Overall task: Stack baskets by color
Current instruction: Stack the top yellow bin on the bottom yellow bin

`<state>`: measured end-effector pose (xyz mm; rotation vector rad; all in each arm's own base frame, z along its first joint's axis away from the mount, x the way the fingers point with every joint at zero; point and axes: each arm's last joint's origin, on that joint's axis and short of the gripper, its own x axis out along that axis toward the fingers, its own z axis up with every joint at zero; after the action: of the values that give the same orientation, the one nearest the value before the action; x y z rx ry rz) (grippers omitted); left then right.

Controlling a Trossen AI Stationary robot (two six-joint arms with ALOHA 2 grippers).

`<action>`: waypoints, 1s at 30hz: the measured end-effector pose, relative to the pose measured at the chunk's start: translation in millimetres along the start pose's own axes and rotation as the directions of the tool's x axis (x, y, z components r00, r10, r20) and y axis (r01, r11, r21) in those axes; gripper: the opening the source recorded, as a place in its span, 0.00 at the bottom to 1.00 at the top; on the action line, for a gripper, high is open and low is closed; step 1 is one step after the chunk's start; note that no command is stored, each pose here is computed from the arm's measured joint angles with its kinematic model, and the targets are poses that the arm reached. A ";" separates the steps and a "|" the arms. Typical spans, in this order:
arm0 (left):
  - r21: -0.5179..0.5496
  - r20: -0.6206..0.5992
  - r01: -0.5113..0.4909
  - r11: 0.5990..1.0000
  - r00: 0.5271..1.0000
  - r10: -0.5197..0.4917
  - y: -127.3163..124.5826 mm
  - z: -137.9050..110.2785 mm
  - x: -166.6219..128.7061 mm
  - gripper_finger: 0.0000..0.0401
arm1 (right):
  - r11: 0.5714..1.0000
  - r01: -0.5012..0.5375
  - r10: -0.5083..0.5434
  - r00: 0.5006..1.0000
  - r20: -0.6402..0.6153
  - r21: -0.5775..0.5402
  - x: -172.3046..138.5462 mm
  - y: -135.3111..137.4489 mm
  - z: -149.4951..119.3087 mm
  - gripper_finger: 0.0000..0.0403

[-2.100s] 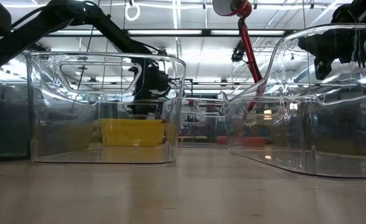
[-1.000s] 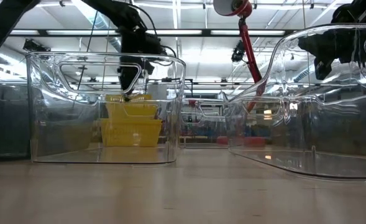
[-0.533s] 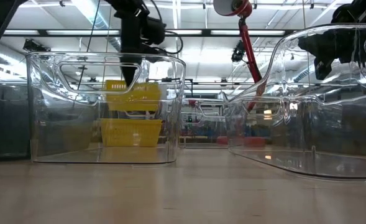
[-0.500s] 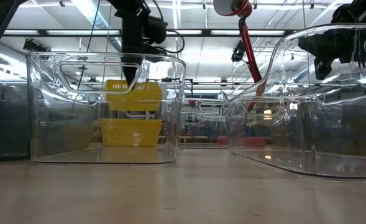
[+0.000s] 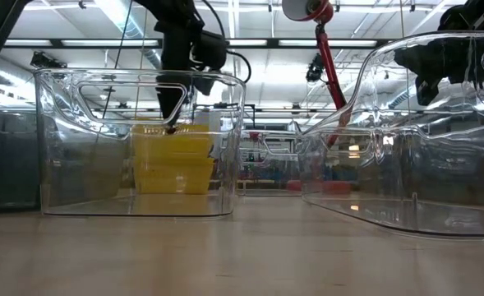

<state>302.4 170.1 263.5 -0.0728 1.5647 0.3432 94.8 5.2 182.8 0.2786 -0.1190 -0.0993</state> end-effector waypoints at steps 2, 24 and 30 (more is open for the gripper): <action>-0.009 -0.011 0.003 1.000 1.000 -0.003 -2.4 -0.9 4.5 0.03 | 1.000 0.000 0.000 1.000 0.000 0.000 0.0 0.0 0.0 0.06; -0.040 0.015 -0.010 0.999 1.000 0.011 11.2 -1.9 16.1 0.48 | 1.000 0.000 0.000 1.000 0.000 0.000 0.0 0.0 0.0 0.06; -0.029 0.028 0.010 1.000 1.000 -0.009 9.4 2.0 20.5 0.33 | 1.000 0.000 0.000 1.000 -0.001 0.000 0.0 0.0 -0.1 0.06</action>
<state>301.3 183.0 244.9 -0.0977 1.5311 0.3581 94.9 5.2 182.8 0.2785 -0.1184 -0.0995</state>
